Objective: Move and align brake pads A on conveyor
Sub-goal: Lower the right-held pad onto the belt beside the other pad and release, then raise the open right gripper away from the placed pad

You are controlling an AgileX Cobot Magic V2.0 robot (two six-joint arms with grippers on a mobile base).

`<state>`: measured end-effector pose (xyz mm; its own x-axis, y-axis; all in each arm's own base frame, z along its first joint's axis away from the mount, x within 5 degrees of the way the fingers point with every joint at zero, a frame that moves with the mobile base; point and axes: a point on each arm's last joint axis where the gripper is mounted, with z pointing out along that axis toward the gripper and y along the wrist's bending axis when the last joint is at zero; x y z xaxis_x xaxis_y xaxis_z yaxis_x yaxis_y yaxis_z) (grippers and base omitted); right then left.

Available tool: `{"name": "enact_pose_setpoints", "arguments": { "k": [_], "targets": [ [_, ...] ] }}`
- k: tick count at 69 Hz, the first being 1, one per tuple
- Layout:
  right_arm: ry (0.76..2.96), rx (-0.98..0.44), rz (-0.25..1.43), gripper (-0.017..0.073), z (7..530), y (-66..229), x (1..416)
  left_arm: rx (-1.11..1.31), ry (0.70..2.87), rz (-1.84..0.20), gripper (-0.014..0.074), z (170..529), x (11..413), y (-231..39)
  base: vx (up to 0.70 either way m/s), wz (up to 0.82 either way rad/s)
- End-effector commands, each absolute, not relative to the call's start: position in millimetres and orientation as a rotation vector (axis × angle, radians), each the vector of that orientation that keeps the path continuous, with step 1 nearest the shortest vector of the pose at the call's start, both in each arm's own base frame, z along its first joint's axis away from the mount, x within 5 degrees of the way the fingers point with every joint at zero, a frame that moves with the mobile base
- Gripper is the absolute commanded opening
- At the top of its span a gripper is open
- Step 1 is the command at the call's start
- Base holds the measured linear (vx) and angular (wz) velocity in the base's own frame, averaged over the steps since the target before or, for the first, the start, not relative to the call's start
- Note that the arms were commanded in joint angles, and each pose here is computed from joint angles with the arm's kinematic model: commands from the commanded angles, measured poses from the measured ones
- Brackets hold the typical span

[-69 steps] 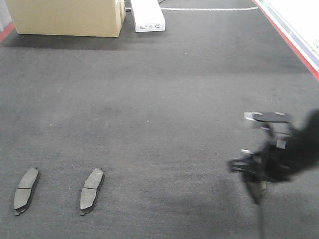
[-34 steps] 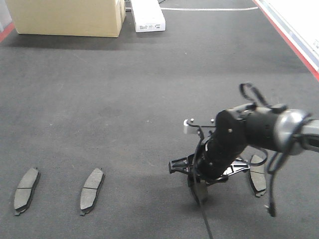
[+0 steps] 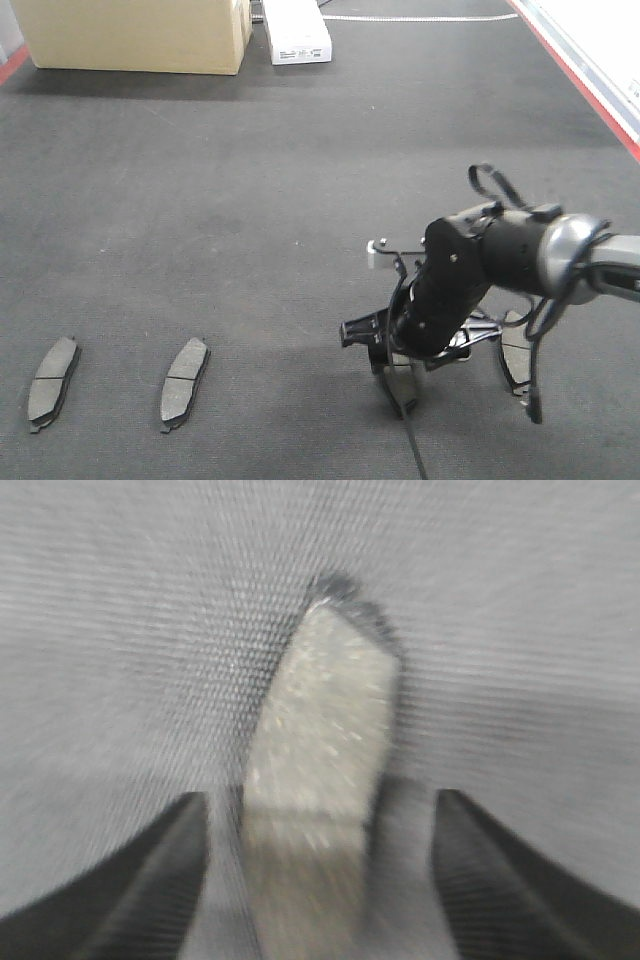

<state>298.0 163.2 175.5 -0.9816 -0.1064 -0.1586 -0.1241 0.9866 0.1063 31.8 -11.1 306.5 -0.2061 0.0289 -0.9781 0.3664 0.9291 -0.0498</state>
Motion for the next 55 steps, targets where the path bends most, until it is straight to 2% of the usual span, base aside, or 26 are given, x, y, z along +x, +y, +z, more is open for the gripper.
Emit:
{"name": "enact_pose_setpoints", "arguments": {
  "k": [1,11,22,30,43,55],
  "targets": [
    [2.869,-0.163,0.190,0.0498,215.8,148.6,300.8,0.294,1.684,-0.332,0.0425,318.4,33.4,-12.3,0.00,0.00],
    [2.805,-0.100,0.157,0.0498,251.5,111.0,296.7,0.295,1.686,-0.332,0.0425,318.2,33.4,-12.3,0.00,0.00],
    [2.647,-0.209,0.135,0.0498,298.0,81.4,281.2,0.295,1.686,-0.331,0.0425,318.2,33.4,-12.3,0.00,0.00],
    [2.541,-0.207,0.124,0.0497,327.8,64.7,264.7,0.295,1.686,-0.331,0.0425,318.2,33.4,-12.3,0.00,0.00],
    [2.440,-0.279,0.082,0.0497,358.4,52.7,236.2,0.295,1.686,-0.331,0.0425,318.2,33.4,-12.3,0.00,0.00],
    [2.295,-0.276,0.094,0.0497,381.4,45.4,203.1,0.295,1.686,-0.331,0.0425,318.2,33.4,-12.3,0.00,0.00]
  ]
}}
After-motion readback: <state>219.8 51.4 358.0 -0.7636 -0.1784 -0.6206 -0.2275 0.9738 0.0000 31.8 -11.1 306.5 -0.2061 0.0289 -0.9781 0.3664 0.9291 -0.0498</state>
